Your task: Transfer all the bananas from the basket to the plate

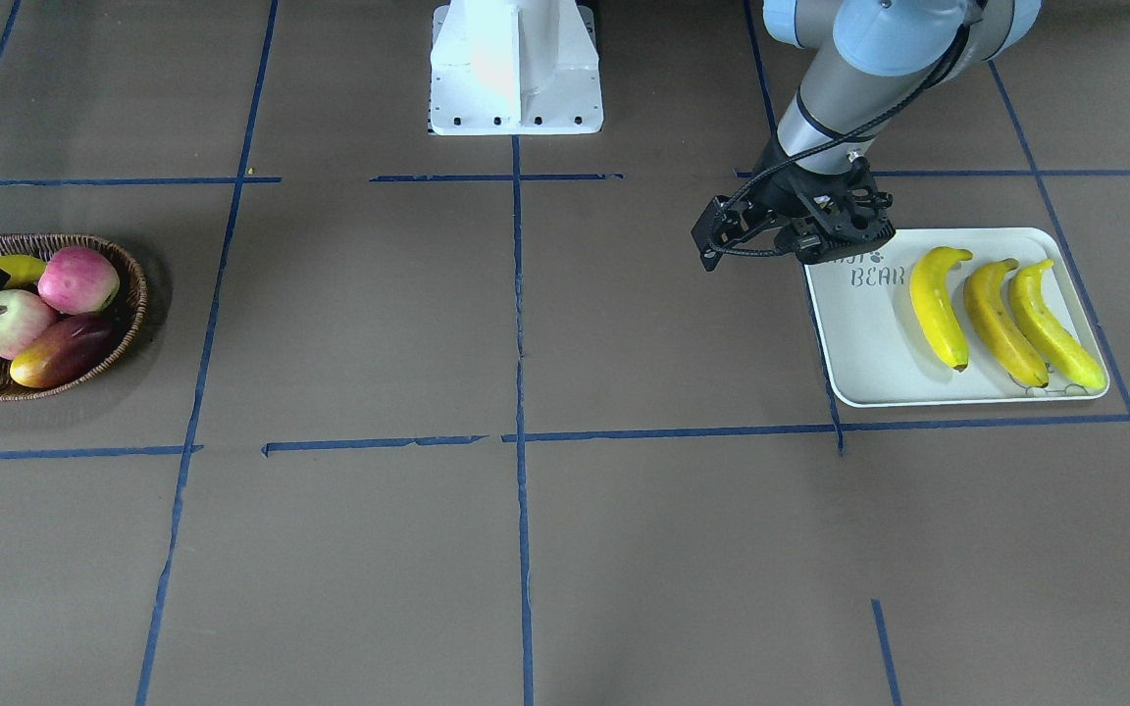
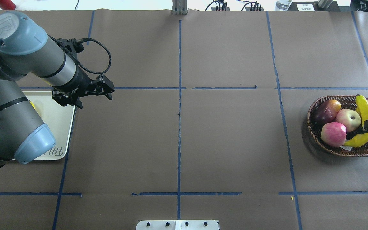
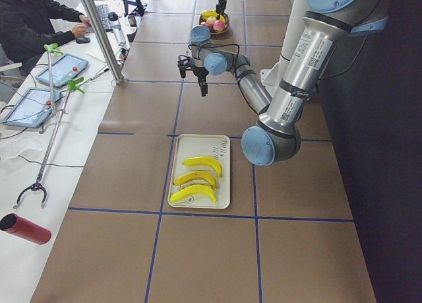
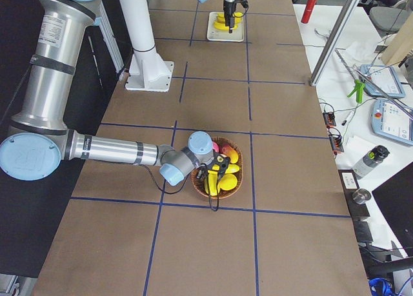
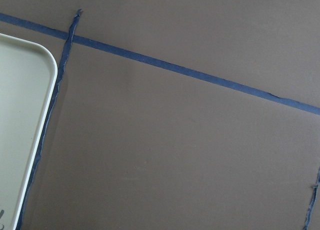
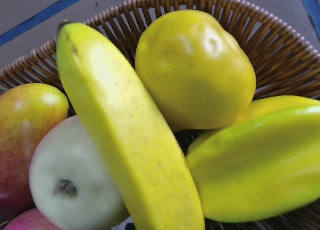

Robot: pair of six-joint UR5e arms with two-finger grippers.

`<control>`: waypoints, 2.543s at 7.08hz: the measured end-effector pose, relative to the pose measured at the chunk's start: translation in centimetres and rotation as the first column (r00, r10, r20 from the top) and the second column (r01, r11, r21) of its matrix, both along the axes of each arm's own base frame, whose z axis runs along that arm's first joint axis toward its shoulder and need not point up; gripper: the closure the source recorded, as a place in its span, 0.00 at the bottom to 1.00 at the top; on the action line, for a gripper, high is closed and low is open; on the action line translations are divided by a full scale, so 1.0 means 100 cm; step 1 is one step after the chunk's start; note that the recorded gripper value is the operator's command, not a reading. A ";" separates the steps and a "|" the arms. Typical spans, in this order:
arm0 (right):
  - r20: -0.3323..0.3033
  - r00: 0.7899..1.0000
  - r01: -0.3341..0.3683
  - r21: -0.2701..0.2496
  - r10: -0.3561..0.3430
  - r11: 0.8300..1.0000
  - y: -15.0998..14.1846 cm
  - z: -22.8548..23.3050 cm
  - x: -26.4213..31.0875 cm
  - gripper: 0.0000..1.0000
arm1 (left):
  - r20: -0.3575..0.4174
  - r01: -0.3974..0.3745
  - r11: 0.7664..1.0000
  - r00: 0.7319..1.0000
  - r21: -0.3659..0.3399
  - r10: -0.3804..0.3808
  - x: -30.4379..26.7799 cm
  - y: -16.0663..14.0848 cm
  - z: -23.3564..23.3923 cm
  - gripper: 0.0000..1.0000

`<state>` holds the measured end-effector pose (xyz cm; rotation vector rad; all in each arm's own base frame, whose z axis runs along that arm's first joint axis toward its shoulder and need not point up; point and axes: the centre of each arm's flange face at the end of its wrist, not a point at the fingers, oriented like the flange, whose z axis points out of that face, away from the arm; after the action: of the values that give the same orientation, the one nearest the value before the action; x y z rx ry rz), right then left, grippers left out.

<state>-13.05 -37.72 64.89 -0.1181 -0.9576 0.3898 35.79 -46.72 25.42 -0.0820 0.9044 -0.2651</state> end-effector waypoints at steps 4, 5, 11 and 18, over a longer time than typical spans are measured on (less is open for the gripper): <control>0.026 1.000 -0.016 0.042 0.015 0.999 -0.002 -0.025 0.006 0.99 | 0.001 0.000 1.000 1.000 -0.004 0.000 0.001 -0.001 0.000 0.00; 0.041 0.999 -0.039 0.061 0.036 0.997 -0.005 -0.038 0.016 1.00 | 0.000 0.000 1.000 1.000 -0.003 0.000 0.001 -0.001 0.000 0.00; 0.155 0.982 -0.145 0.258 0.107 0.955 -0.033 -0.152 0.054 1.00 | -0.022 -0.003 1.000 1.000 0.014 0.003 -0.001 0.003 -0.009 0.00; 0.095 0.992 0.053 0.296 -0.084 0.954 -0.045 -0.430 -0.240 1.00 | -0.370 0.123 0.990 0.925 0.072 -0.088 -0.013 0.016 -0.062 0.00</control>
<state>-37.07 -42.19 21.91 0.0992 -1.1033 0.1749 34.46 -45.16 19.23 0.0056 1.2945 -0.3130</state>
